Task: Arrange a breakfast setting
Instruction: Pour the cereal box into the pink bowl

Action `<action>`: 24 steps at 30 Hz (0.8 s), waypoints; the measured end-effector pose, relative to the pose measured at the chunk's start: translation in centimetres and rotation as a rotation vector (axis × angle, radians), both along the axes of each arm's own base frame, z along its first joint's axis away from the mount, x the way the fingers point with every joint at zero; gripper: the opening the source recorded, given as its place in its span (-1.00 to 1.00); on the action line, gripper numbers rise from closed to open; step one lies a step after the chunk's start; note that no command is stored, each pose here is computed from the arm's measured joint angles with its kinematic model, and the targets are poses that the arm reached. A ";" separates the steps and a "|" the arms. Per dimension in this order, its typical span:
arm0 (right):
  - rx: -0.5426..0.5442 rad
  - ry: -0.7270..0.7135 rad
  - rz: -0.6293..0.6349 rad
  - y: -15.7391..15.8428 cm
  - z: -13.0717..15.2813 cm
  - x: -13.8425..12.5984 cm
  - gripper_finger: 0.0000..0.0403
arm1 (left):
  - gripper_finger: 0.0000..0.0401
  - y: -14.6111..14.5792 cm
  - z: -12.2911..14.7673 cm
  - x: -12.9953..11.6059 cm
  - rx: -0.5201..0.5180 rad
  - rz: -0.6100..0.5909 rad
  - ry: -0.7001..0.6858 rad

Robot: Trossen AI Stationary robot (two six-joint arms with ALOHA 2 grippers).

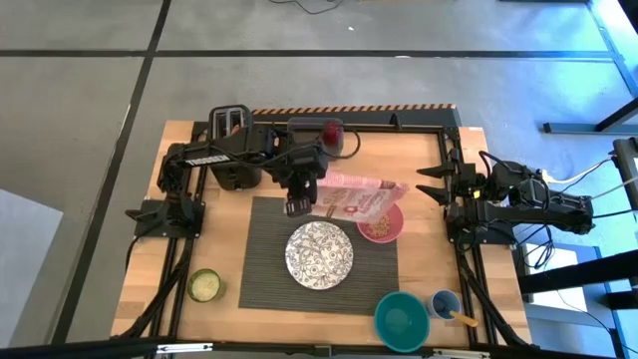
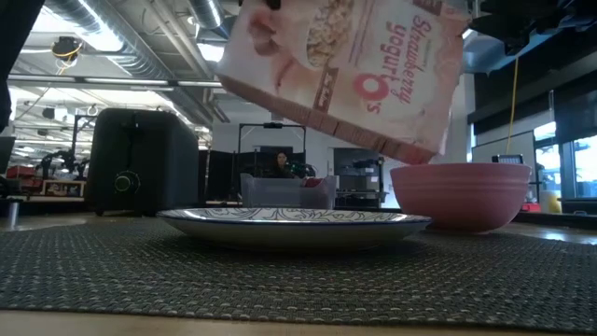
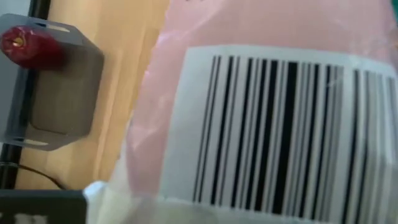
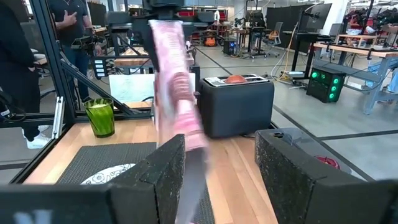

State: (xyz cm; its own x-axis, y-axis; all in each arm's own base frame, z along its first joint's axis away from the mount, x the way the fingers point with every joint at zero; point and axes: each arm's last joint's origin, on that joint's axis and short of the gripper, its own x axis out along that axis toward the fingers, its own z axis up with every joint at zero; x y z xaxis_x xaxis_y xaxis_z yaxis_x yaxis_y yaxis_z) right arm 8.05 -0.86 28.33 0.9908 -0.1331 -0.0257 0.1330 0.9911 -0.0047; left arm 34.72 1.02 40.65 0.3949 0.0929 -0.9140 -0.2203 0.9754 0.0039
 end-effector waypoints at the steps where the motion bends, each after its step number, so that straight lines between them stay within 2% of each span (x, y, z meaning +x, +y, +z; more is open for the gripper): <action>1: 0.000 0.000 0.000 0.0 0.0 0.0 -0.08 | -0.14 0.1 0.0 0.0 0.010 0.005 0.000; 3: 0.000 0.000 0.000 0.0 0.0 0.0 -0.08 | -0.14 0.1 0.0 0.0 0.036 0.031 0.001; 10: 0.000 0.000 0.000 0.0 0.0 0.0 -0.08 | -0.14 0.0 0.0 0.1 -0.039 -0.018 -0.014; 17: 0.004 -0.001 0.008 0.0 0.0 0.0 -0.08 | -0.14 0.5 0.0 0.0 -0.005 0.032 0.001; 21: 0.004 -0.001 0.008 0.0 0.0 0.0 -0.08 | -0.14 0.2 0.0 0.1 -0.078 -0.023 -0.013; 24: 0.004 -0.001 0.008 0.0 0.0 0.0 -0.08 | -0.14 0.3 0.0 0.1 -0.055 -0.001 -0.013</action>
